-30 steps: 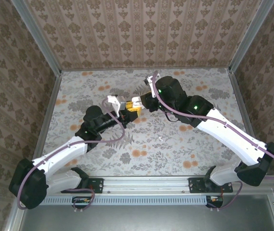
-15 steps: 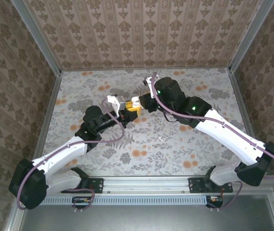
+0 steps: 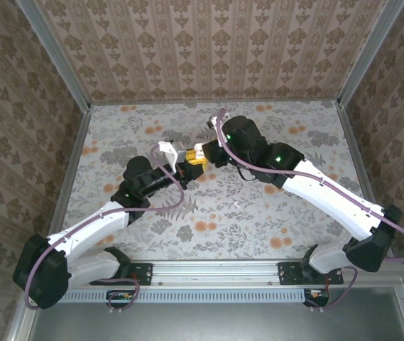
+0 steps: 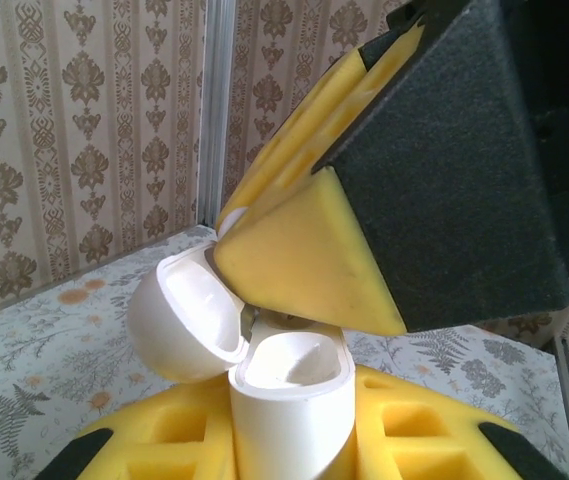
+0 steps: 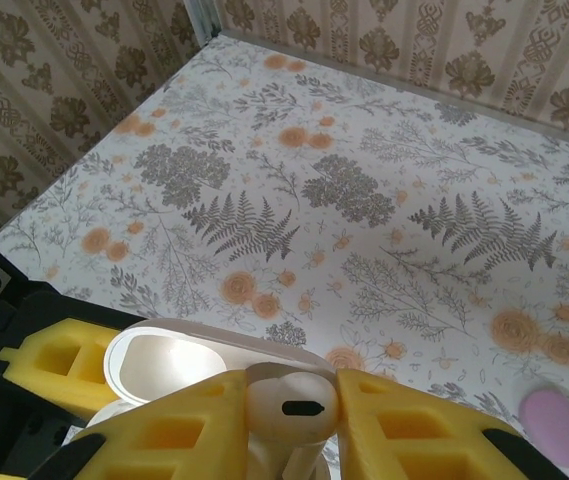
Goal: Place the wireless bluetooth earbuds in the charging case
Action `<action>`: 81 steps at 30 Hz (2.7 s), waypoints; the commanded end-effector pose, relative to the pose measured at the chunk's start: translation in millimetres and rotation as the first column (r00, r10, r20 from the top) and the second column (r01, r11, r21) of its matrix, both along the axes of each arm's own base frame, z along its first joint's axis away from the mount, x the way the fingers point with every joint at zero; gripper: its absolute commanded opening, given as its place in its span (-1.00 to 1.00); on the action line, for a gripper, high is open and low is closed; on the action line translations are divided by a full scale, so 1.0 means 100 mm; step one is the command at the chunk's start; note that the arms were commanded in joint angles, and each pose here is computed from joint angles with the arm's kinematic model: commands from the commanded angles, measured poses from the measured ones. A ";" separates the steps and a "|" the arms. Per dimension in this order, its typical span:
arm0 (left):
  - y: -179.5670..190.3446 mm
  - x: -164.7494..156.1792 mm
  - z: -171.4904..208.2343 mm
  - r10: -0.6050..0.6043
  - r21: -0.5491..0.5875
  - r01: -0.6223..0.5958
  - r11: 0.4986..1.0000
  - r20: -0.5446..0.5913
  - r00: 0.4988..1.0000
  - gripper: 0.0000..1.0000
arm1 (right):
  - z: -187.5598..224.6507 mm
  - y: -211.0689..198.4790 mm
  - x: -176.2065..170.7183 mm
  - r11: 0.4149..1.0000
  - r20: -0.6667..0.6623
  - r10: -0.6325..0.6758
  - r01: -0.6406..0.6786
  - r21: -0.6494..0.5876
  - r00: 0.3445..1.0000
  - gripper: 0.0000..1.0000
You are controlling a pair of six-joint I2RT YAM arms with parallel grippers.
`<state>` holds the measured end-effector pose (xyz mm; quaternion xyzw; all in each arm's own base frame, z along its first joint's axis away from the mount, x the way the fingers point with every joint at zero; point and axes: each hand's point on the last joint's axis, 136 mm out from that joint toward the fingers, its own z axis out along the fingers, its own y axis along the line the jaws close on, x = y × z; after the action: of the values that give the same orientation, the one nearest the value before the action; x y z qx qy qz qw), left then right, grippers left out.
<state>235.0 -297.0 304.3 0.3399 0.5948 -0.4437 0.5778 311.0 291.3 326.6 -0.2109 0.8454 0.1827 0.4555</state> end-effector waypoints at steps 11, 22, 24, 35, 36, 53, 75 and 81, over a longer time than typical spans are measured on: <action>0.05 -0.05 0.38 0.017 -0.102 -0.009 0.995 0.078 0.997 -0.50 | -0.17 -0.01 -0.06 1.000 -0.030 0.008 -0.009 -0.012 1.000 -0.42; 0.05 -0.04 0.39 0.020 -0.107 -0.012 0.994 0.080 0.997 -0.50 | -0.08 -0.01 -0.18 0.998 -0.030 0.051 -0.050 0.025 0.998 -0.38; 0.05 -0.04 0.40 0.020 -0.109 -0.011 0.994 0.081 0.997 -0.51 | -0.07 0.01 -0.18 0.998 -0.033 0.058 -0.057 0.031 0.998 -0.34; 0.06 -0.06 0.42 0.014 -0.111 -0.004 0.994 0.089 0.996 -0.50 | -0.03 0.03 -0.22 0.995 -0.048 0.078 -0.075 0.062 0.996 -0.20; 0.06 -0.06 0.42 0.014 -0.111 -0.004 0.994 0.088 0.996 -0.51 | -0.03 0.05 -0.23 0.994 -0.050 0.086 -0.082 0.068 0.995 -0.20; 0.04 -0.04 0.42 0.017 -0.107 -0.007 0.994 0.093 0.996 -0.51 | 0.13 0.06 -0.30 0.963 -0.122 0.151 -0.118 0.241 0.981 0.07; 0.04 -0.07 0.39 0.006 -0.096 0.003 0.995 0.097 0.995 -0.51 | 0.37 -0.16 -0.23 0.924 -0.137 0.083 -0.025 0.381 0.987 0.18; 0.06 -0.09 0.34 0.010 -0.052 -0.004 0.999 0.117 0.993 -0.51 | 0.22 -0.69 -0.08 0.901 -0.199 -0.098 0.172 0.398 0.975 0.11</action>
<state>233.8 -295.1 317.2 0.3349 0.5780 -0.4434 0.5977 299.3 253.6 350.3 -0.0932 0.8327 0.3534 0.4159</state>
